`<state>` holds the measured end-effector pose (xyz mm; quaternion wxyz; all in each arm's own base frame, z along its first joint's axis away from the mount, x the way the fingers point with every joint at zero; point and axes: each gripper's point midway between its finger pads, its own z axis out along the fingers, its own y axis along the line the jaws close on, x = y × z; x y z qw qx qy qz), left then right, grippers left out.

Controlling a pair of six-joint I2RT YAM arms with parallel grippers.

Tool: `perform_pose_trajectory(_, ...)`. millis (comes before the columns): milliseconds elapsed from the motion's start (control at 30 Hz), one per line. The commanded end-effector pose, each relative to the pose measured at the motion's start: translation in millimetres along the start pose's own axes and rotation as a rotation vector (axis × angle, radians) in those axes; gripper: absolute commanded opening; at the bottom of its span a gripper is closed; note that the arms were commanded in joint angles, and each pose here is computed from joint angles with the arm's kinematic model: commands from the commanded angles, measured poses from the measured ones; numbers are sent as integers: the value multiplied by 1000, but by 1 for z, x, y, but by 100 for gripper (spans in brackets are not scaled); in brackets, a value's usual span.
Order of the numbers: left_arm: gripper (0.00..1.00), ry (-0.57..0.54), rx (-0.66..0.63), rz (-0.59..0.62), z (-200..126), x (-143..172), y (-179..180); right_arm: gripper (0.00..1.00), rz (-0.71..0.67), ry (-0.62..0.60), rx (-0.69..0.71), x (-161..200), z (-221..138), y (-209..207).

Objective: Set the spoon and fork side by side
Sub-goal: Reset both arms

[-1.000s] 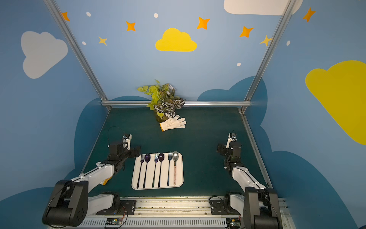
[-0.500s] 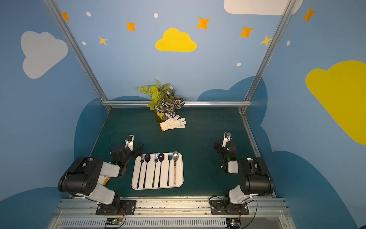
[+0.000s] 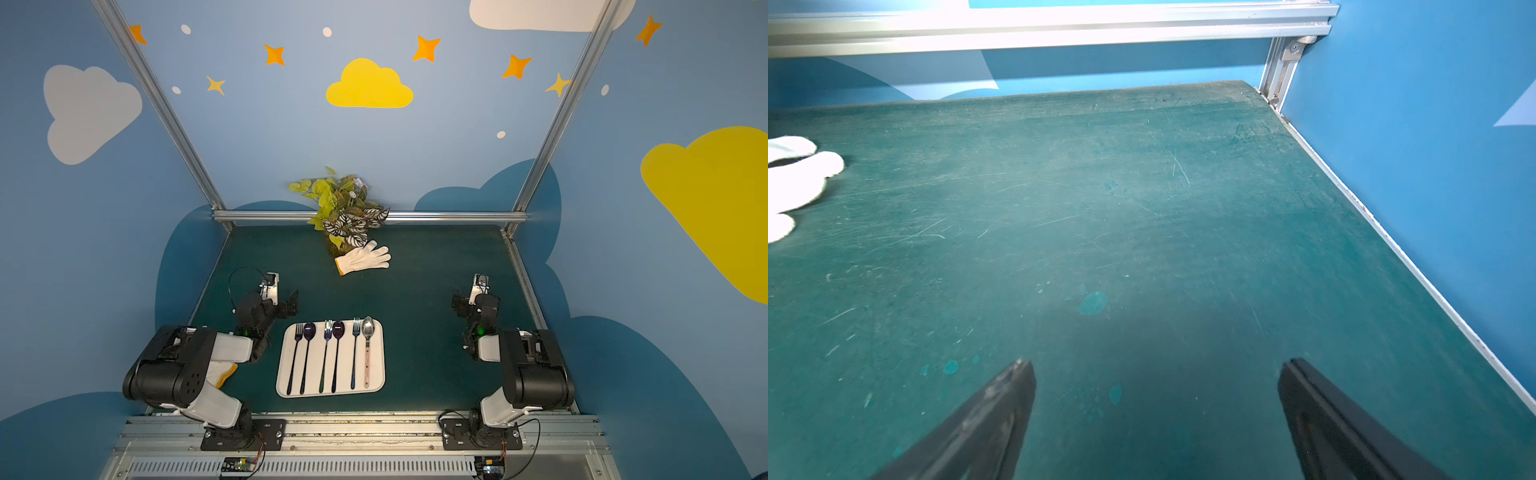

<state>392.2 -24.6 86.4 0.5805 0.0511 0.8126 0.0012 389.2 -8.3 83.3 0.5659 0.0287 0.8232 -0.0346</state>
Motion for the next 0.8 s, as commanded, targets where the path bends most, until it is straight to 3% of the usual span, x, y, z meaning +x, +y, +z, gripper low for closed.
perform_pose_trajectory(0,100,-2,19,15,0,-1,-4,98,-9,-40,-8,-12,1,4)
perform_pose_trajectory(767,100,4,55,30,1,-2,-11,98,-14,-39,-15,-11,1,6)
